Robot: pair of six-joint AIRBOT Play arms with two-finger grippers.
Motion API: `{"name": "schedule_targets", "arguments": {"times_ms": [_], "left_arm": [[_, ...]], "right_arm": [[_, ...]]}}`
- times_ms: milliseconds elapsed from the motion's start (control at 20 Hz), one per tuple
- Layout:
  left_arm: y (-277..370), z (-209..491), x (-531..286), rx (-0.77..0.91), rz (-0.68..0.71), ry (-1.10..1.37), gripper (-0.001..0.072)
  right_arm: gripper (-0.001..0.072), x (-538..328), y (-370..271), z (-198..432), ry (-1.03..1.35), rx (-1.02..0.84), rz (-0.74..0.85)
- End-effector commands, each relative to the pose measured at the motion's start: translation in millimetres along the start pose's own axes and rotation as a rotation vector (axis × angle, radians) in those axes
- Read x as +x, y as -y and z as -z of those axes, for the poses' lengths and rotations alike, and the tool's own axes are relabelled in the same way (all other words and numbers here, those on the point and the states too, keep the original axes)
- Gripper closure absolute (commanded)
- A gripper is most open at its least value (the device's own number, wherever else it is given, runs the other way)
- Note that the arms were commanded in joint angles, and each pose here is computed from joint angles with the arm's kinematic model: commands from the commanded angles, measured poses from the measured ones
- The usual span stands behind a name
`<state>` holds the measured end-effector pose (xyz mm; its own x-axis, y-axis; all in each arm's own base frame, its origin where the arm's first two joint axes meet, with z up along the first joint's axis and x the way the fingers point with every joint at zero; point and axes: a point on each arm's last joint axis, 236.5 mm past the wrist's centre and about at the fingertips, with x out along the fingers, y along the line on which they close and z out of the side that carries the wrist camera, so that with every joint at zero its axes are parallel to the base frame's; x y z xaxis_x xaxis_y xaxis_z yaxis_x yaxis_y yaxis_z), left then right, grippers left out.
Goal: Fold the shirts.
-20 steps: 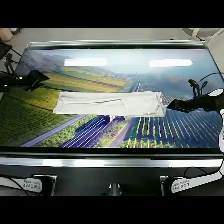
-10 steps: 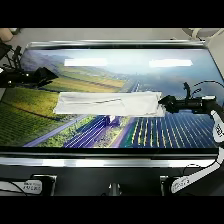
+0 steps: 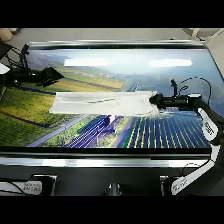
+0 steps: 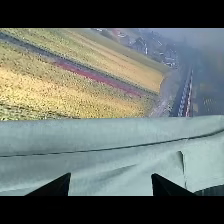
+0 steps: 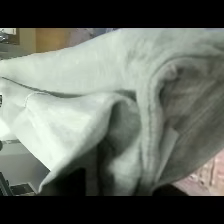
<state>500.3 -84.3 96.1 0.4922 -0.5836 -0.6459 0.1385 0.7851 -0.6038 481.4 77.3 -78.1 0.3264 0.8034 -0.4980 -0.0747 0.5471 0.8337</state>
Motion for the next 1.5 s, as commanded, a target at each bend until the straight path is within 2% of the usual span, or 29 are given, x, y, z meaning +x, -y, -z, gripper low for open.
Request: {"name": "schedule_targets", "arguments": {"times_ms": [0, 50, 250, 300, 350, 400, 450, 500, 600, 650, 750, 1050, 1150, 1250, 1450], "left_arm": [[9.7, 4.0, 6.0, 0.016, 0.011, -0.014, 0.0108], [11.4, 5.3, 7.8, 0.019, 0.014, -0.019, 0.0108], [18.8, 15.8, 24.1, 0.027, 0.028, -0.058, 0.0113], [23.0, 21.1, 31.7, 0.033, 0.035, -0.076, 0.0139], [27.6, 27.0, 39.8, 0.043, 0.042, -0.096, 0.0317], [33.3, 33.5, 48.0, 0.068, 0.051, -0.116, 0.0393], [38.6, 38.5, 53.9, 0.091, 0.060, -0.131, 0.0393], [43.9, 42.9, 57.9, 0.100, 0.066, -0.143, 0.0393], [50.0, 46.2, 60.0, 0.110, 0.073, -0.152, 0.0393], [50.4, 47.6, 59.8, 0.111, 0.075, -0.157, 0.0393], [47.5, 47.6, 57.8, 0.105, 0.073, -0.161, 0.0393], [34.1, 43.8, 49.6, 0.081, 0.063, -0.159, 0.0393], [32.3, 42.6, 48.7, 0.079, 0.061, -0.156, 0.0393], [32.5, 42.7, 48.8, 0.078, 0.061, -0.156, 0.0393], [32.3, 42.7, 48.7, 0.078, 0.061, -0.156, 0.0393]], "right_arm": [[0.0623, 9.1, -10.8, 2.2, -0.010, -0.009, -0.021], [0.0686, 8.2, -13.1, 2.3, -0.012, -0.013, -0.024], [0.0687, -4.7, -32.7, -7.3, 0.016, -0.069, -0.015], [0.0686, -9.7, -37.1, -8.6, 0.019, -0.077, -0.005], [0.0683, -12.9, -37.4, -7.6, 0.013, -0.082, 0.015], [0.0634, -16.0, -30.5, -4.1, -0.005, -0.092, 0.057], [0.0618, -20.1, -17.2, 1.9, -0.032, -0.076, 0.113], [0.0566, -23.4, -4.1, 9.7, -0.065, -0.051, 0.165], [0.0244, -32.3, 16.5, 22.6, -0.122, -0.050, 0.242], [0.0158, -33.5, 18.7, 24.8, -0.133, -0.057, 0.251], [0.0067, -40.0, 23.0, 22.2, -0.121, -0.057, 0.258], [0.0065, -104.5, 27.2, -4.9, 0.029, -0.019, 0.254], [0.0038, -114.1, 5.4, -10.1, 0.048, -0.095, 0.230], [0.0005, -110.8, -9.4, -14.3, 0.055, -0.158, 0.239], [0.0001, -74.4, -26.4, -15.2, 0.030, -0.216, 0.246]]}}
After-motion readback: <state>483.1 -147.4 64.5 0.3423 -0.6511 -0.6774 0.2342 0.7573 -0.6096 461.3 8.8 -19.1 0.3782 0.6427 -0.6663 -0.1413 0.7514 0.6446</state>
